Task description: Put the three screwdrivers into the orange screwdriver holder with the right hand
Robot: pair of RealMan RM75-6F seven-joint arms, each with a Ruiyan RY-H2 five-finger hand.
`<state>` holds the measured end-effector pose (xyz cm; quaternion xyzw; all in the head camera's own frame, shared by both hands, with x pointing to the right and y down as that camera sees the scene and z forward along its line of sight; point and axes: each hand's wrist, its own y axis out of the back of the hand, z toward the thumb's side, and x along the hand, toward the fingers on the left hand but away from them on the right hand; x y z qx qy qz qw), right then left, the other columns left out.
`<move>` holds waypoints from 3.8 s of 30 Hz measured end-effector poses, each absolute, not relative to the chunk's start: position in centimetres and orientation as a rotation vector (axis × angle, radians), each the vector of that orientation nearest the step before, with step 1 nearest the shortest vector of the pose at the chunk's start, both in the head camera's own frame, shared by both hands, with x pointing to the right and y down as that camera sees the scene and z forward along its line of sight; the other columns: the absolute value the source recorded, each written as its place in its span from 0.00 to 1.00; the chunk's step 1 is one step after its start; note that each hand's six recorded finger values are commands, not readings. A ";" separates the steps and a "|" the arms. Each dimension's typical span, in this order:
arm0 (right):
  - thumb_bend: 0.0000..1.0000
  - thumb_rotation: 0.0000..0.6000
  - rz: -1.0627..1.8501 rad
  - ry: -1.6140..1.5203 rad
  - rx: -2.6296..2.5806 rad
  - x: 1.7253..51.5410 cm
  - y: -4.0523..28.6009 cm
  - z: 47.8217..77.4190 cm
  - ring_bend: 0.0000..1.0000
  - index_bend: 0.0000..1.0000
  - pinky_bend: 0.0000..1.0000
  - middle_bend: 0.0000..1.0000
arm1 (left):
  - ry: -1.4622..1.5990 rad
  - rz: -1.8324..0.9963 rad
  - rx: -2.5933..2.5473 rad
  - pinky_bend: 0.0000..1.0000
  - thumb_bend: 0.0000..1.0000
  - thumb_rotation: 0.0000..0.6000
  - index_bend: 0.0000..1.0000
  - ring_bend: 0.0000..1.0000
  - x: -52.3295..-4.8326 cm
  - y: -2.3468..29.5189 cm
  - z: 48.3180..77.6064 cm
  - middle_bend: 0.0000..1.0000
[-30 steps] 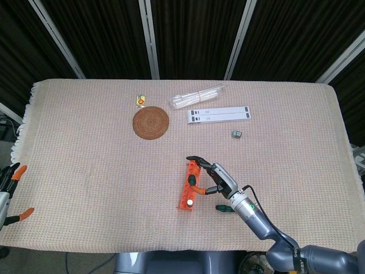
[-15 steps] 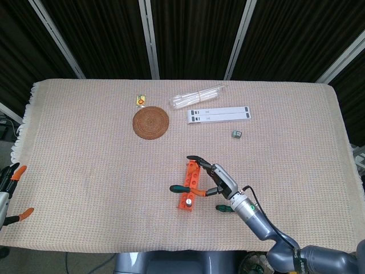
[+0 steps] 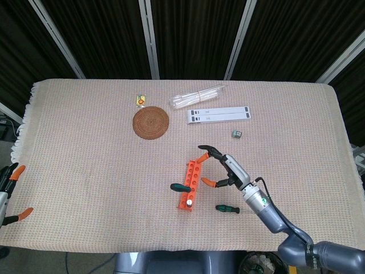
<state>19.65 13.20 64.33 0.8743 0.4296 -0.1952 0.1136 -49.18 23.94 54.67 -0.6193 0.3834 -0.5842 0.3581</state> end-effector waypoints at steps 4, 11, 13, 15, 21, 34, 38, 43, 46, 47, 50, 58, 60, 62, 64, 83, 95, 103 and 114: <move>0.23 1.00 -0.730 1.281 2.655 21.7 12.3 64.0 0.00 0.38 0.00 0.10 | 0.988 -1.501 -1.600 0.00 0.08 1.00 0.00 0.00 -49.0 23.8 54.7 0.00; 0.23 1.00 -1.112 1.240 2.842 25.0 12.2 63.6 0.00 0.38 0.00 0.10 | 0.984 -1.472 -1.591 0.00 0.08 1.00 0.00 0.00 -48.5 23.3 54.5 0.00; 0.23 1.00 -1.211 1.216 2.885 25.7 12.3 63.6 0.00 0.38 0.00 0.10 | 0.981 -1.465 -1.587 0.00 0.08 1.00 0.00 0.00 -48.4 23.2 54.3 0.00; 0.23 1.00 -1.323 1.182 2.932 26.4 12.7 63.5 0.00 0.38 0.00 0.10 | 0.979 -1.460 -1.584 0.00 0.08 1.00 0.00 0.00 -48.4 23.1 54.2 0.00; 0.20 1.00 -1.617 1.068 3.059 27.6 13.9 63.4 0.00 0.37 0.00 0.10 | 0.972 -1.451 -1.577 0.00 0.08 1.00 0.00 0.00 -48.2 22.9 53.9 0.00; 0.04 1.00 -2.074 0.815 3.199 27.2 18.1 64.5 0.00 0.36 0.00 0.08 | 0.969 -1.460 -1.570 0.00 0.08 1.00 0.00 0.00 -48.4 22.9 53.7 0.00; 0.04 1.00 -2.092 0.725 3.183 26.6 19.7 65.3 0.00 0.36 0.00 0.07 | 0.969 -1.466 -1.569 0.00 0.08 1.00 0.00 0.00 -48.5 22.9 53.8 0.00; 0.04 1.00 -2.078 0.640 3.203 25.8 21.2 65.9 0.00 0.36 0.00 0.07 | 0.970 -1.465 -1.569 0.00 0.08 1.00 0.00 0.00 -48.5 22.9 53.8 0.00; 0.04 1.00 -2.080 0.592 3.224 25.4 22.0 66.1 0.00 0.37 0.00 0.07 | 0.970 -1.465 -1.571 0.00 0.08 1.00 0.00 0.00 -48.5 22.9 53.9 0.00; 0.04 1.00 -2.076 0.577 3.228 25.2 22.3 66.2 0.00 0.37 0.00 0.07 | 0.971 -1.466 -1.572 0.00 0.08 1.00 0.00 0.00 -48.6 22.9 53.9 0.00; 0.04 1.00 -2.071 0.558 3.237 24.8 22.8 66.3 0.00 0.37 0.00 0.07 | 0.972 -1.467 -1.572 0.00 0.08 1.00 0.00 0.00 -48.6 22.9 54.0 0.00; 0.04 1.00 -2.021 0.581 3.252 23.6 23.7 67.2 0.00 0.38 0.00 0.06 | 0.973 -1.467 -1.579 0.00 0.08 1.00 0.00 0.00 -48.5 22.9 54.2 0.00; 0.04 1.00 -2.020 0.603 3.258 23.4 23.7 67.5 0.00 0.39 0.00 0.06 | 0.972 -1.467 -1.579 0.00 0.08 1.00 0.00 0.00 -48.6 23.0 54.2 0.00; 0.04 1.00 -2.024 0.624 3.262 23.4 23.5 67.8 0.00 0.39 0.00 0.06 | 0.974 -1.470 -1.578 0.00 0.08 1.00 0.00 0.00 -48.7 23.0 54.2 0.00; 0.04 1.00 -2.026 0.645 3.260 23.4 23.4 68.1 0.00 0.39 0.00 0.06 | 0.976 -1.474 -1.575 0.00 0.08 1.00 0.00 0.00 -48.8 23.0 54.1 0.00; 0.05 1.00 -2.042 0.755 3.320 22.9 20.9 69.8 0.00 0.40 0.00 0.06 | 0.972 -1.475 -1.576 0.00 0.08 1.00 0.00 0.00 -48.6 23.1 54.2 0.00; 0.08 1.00 -2.239 0.520 3.481 21.9 20.8 68.7 0.00 0.44 0.00 0.06 | 0.967 -1.474 -1.583 0.00 0.08 1.00 0.00 0.00 -48.5 23.0 54.4 0.00; 0.08 1.00 -2.326 0.378 3.460 21.3 21.5 68.7 0.00 0.44 0.00 0.06 | 0.965 -1.478 -1.582 0.00 0.08 1.00 0.00 0.00 -48.7 23.0 54.5 0.00; 0.08 1.00 -2.433 0.311 3.421 21.8 20.9 69.8 0.00 0.44 0.00 0.06 | 0.967 -1.482 -1.588 0.00 0.08 1.00 0.00 0.00 -48.8 23.0 54.8 0.00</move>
